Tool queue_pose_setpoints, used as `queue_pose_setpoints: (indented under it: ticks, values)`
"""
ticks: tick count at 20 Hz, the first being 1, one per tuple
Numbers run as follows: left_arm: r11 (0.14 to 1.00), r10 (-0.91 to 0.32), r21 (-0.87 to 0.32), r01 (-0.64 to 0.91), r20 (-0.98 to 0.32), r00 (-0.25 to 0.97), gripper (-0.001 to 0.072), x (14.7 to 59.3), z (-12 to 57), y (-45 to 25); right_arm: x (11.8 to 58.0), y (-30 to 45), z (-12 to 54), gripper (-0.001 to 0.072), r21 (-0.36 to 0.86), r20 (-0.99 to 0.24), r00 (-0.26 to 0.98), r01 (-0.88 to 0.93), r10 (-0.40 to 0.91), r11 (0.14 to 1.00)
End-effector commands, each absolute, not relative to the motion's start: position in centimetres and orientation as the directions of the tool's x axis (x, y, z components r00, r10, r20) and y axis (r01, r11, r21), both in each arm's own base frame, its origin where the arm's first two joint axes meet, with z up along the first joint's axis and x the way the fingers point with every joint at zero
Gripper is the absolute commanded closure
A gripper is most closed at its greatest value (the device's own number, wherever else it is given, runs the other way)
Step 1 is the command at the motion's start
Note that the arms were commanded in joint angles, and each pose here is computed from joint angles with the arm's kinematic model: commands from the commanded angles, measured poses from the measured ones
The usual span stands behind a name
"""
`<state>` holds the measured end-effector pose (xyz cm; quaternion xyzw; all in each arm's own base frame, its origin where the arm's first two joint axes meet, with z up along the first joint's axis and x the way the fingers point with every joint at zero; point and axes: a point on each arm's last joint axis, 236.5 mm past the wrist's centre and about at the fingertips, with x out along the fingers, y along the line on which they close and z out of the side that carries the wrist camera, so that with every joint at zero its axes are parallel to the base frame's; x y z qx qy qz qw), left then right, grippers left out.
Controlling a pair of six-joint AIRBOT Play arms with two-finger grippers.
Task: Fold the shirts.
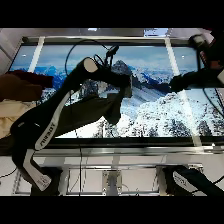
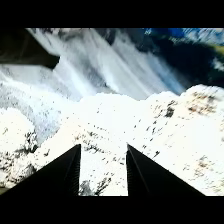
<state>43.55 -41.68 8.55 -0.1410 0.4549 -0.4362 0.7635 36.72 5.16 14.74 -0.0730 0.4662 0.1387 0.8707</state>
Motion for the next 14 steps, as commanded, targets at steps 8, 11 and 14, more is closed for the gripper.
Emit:
queue_pose_setpoints:
  ticks: [8,11,14]
  values:
    - [0.837,-0.540,-0.364,0.409,-0.675,0.503,0.0011,55.1,12.8,-23.5,35.8,13.8,3.2,0.0280,0.486,-0.731,0.427,-0.222,0.532,0.845]
    - [0.941,-0.322,-0.270,0.206,-0.899,0.295,0.0011,51.6,6.0,-12.4,36.5,13.5,-1.1,0.0267,0.498,-0.775,0.361,-0.154,0.518,0.853]
    - [0.959,-0.278,-0.271,0.086,-0.956,0.090,0.0011,47.4,1.5,-6.9,37.8,13.0,-5.3,0.0267,0.500,-0.802,0.333,-0.078,0.495,0.862]
